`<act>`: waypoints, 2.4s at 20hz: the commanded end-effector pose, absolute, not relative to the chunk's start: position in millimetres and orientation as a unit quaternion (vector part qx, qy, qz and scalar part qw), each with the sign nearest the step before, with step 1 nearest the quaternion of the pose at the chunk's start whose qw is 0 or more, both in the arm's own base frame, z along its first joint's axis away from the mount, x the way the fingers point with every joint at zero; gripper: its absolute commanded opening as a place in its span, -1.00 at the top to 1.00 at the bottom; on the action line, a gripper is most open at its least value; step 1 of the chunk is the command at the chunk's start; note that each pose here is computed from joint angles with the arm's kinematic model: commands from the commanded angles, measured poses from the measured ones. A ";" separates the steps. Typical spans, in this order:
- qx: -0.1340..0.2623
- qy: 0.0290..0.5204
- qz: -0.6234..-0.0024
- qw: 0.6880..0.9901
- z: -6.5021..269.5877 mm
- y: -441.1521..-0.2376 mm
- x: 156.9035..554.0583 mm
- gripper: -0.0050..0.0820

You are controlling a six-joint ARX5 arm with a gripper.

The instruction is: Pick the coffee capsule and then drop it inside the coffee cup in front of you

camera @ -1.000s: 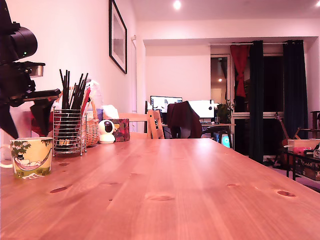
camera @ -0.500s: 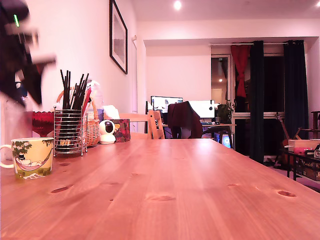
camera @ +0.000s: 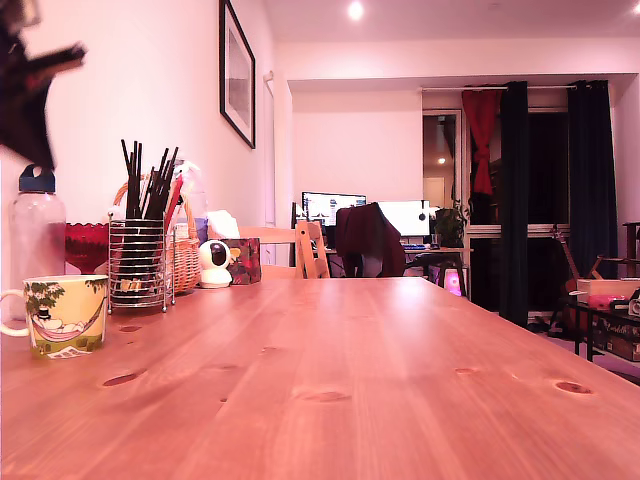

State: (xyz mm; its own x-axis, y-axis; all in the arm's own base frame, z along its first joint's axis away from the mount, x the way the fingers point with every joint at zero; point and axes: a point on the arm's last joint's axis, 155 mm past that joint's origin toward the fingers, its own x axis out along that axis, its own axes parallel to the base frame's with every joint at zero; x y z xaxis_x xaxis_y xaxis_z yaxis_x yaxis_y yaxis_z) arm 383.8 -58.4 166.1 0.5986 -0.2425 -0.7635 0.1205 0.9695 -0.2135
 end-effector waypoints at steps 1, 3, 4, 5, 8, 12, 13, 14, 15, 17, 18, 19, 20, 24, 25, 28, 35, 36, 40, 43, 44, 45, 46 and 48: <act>-0.081 0.449 -0.102 0.884 148.3 -62.0 367.7 0.91; -0.088 0.457 -0.103 0.879 135.6 -66.8 351.2 0.91; -0.087 0.457 -0.106 0.879 131.9 -68.7 345.7 0.91; -0.087 0.449 -0.115 0.882 132.4 -73.1 342.4 0.91; -0.083 0.421 -0.147 0.891 141.5 -91.4 332.5 0.91; -0.067 0.388 -0.188 0.900 148.3 -115.8 316.5 0.91; -0.063 0.383 -0.198 0.900 146.9 -121.5 311.7 0.91; -0.060 0.381 -0.207 0.899 144.5 -126.4 306.9 0.91; -0.057 0.376 -0.216 0.899 142.0 -131.4 301.9 0.91; -0.052 0.370 -0.233 0.898 138.9 -140.9 290.9 0.91; -0.057 0.371 -0.238 0.896 138.1 -144.9 285.9 0.91; -0.058 0.369 -0.244 0.895 139.0 -148.8 281.5 0.91; -0.067 0.368 -0.246 0.894 141.5 -152.1 279.1 0.91; -0.079 0.366 -0.249 0.893 145.6 -158.6 276.1 0.91; -0.076 0.368 -0.246 0.894 144.3 -158.1 275.7 0.91; -0.072 0.370 -0.248 0.893 143.3 -159.9 273.7 0.91; -0.066 0.378 -0.218 0.897 137.3 -155.8 272.9 0.90; -0.064 0.380 -0.222 0.896 136.9 -158.3 271.0 0.90; -0.076 0.384 -0.215 0.895 136.2 -164.2 267.4 0.90; -0.085 0.378 -0.164 0.907 135.3 -153.8 273.7 0.84; -0.081 0.376 -0.157 0.910 135.2 -152.9 274.0 0.76; -0.080 0.376 -0.154 0.910 134.5 -154.2 272.9 0.70; -0.075 0.377 -0.156 0.910 132.4 -156.3 270.6 0.70; -0.068 0.378 -0.144 0.912 128.9 -154.4 268.9 0.70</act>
